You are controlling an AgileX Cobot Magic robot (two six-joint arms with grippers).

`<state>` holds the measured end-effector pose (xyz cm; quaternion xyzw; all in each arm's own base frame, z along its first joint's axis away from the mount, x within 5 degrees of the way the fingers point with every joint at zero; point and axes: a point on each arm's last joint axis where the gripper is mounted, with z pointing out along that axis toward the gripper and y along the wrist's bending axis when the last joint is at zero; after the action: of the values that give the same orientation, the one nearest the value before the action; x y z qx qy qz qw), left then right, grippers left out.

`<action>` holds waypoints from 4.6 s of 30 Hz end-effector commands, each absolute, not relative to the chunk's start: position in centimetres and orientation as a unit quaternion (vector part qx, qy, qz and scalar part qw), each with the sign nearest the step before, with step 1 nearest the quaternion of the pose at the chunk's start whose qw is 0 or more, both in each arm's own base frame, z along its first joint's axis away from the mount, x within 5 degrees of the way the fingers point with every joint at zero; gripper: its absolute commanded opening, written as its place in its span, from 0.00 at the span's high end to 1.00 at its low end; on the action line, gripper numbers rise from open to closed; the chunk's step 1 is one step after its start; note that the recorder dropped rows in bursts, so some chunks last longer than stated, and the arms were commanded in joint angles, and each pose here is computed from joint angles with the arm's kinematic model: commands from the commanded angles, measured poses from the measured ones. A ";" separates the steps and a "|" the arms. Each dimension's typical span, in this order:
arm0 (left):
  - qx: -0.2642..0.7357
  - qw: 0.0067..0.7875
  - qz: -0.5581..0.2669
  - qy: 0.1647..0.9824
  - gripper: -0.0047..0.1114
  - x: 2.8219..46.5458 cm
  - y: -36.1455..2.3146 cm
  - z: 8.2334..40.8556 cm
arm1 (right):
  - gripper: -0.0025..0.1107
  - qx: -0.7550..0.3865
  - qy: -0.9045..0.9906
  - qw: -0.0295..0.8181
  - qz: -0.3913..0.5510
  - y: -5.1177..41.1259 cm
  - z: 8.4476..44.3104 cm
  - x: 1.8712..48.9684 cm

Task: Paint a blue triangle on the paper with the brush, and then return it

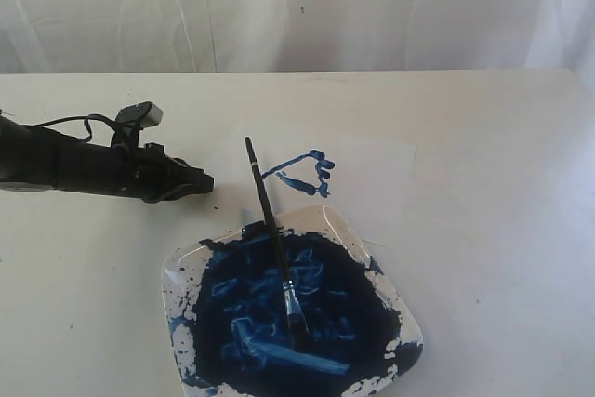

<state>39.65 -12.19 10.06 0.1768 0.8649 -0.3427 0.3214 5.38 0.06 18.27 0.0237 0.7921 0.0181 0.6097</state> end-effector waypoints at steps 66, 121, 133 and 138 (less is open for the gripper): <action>0.256 0.491 -0.238 0.798 0.96 32.8 -10.1 28.0 | 0.98 0.016 0.792 0.610 0.020 0.1 18.2 5.3; 0.181 0.641 -0.161 0.729 0.96 15.1 -5.4 32.5 | 0.98 0.024 0.791 0.610 0.026 0.1 18.2 5.3; 0.134 0.635 -0.122 0.751 0.96 13.5 -4.1 29.3 | 0.98 0.024 0.791 0.610 0.026 0.1 18.2 5.3; 0.141 0.643 -0.129 0.742 0.96 12.1 -4.0 28.6 | 0.98 0.024 0.791 0.610 0.026 0.1 18.2 5.3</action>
<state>12.79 -3.95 28.79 0.1465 0.7480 -0.1122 0.6375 5.37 0.12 18.24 0.0241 0.7928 0.0246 0.6086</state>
